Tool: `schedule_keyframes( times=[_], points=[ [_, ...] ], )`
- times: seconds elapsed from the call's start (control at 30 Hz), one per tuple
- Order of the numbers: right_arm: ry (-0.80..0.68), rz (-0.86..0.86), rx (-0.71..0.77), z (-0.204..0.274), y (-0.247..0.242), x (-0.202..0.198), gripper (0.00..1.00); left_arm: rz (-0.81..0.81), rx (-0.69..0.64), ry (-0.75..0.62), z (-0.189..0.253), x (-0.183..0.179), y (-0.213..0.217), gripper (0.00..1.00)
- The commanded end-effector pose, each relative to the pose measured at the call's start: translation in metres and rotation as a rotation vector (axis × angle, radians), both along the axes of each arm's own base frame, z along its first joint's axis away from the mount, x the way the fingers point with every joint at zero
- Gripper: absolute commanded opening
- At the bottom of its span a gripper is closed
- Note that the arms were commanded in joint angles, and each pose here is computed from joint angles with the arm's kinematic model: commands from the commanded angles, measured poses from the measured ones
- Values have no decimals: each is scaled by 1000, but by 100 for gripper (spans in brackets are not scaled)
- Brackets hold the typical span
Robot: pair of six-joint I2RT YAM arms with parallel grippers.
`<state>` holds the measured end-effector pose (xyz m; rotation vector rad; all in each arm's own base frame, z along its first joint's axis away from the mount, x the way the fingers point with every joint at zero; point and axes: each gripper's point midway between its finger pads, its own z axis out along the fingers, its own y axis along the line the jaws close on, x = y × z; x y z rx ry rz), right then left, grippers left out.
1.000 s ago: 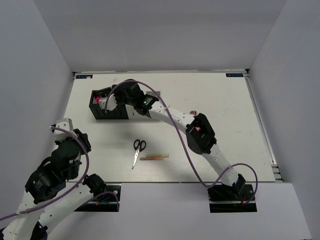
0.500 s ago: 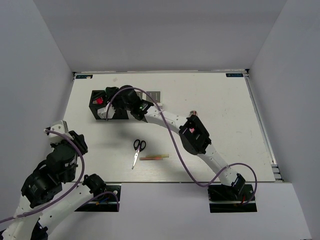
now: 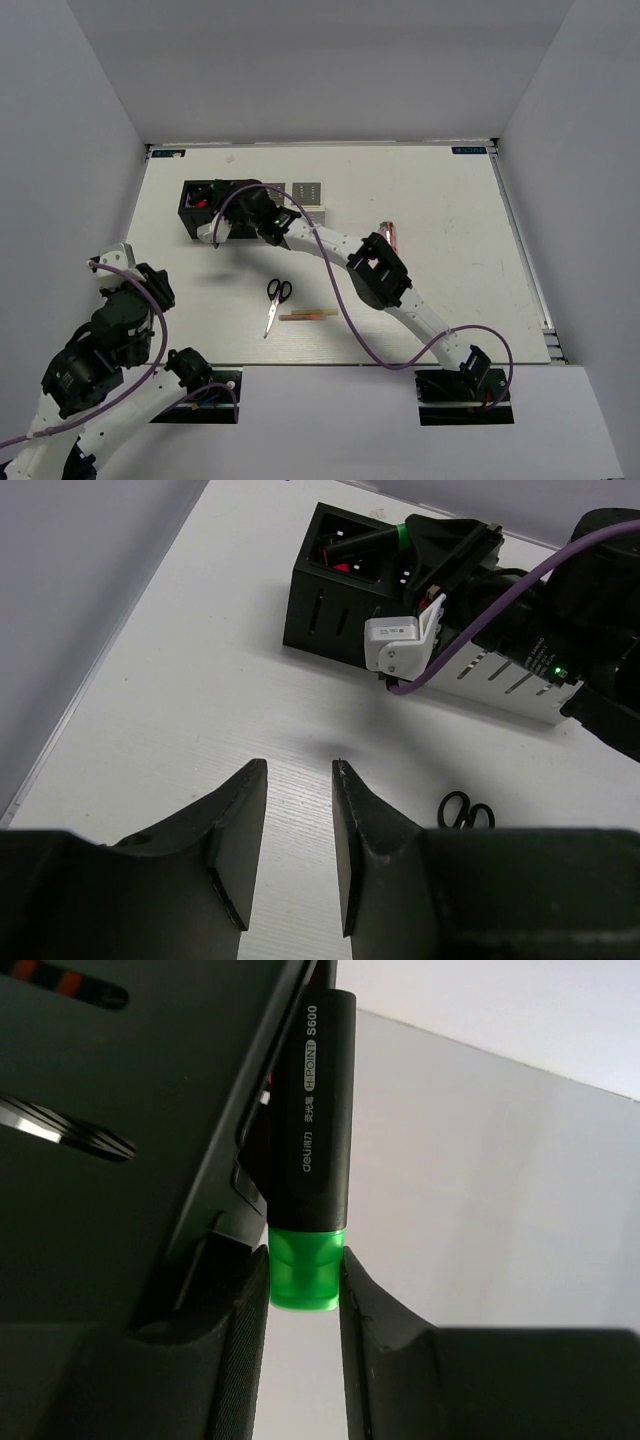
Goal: Sort the stationery into containers
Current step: Place the pen in the storage box.
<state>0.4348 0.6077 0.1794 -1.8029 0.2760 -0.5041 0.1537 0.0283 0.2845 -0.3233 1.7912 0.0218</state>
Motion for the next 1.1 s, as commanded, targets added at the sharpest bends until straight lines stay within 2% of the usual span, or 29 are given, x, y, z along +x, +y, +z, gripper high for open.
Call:
schedule_keyframes(
  times=[0.0,0.3,0.4,0.43,0.6,0.83,0.97,1.07],
  points=[
    [-119,-37,28,33,-3,11,0,-4,10,11,-4,-1,0,43],
    [-153,-4,33,31,1,2,0,-1,3,9,-4,-3,2,43],
    [-156,-1,30,31,0,2,15,-1,3,9,-4,-5,4,43],
    [-156,32,38,35,4,-4,17,-2,2,12,-5,-5,3,43],
    [-156,48,15,27,3,-6,24,4,-6,6,-5,-7,6,43],
    [-155,72,2,25,4,-13,28,8,-16,4,-6,-10,9,43],
    [-159,80,-3,23,5,-14,39,8,-18,4,-7,-11,9,43],
    [-158,75,-6,23,4,-13,42,7,-20,5,-7,-11,9,43]
  ],
)
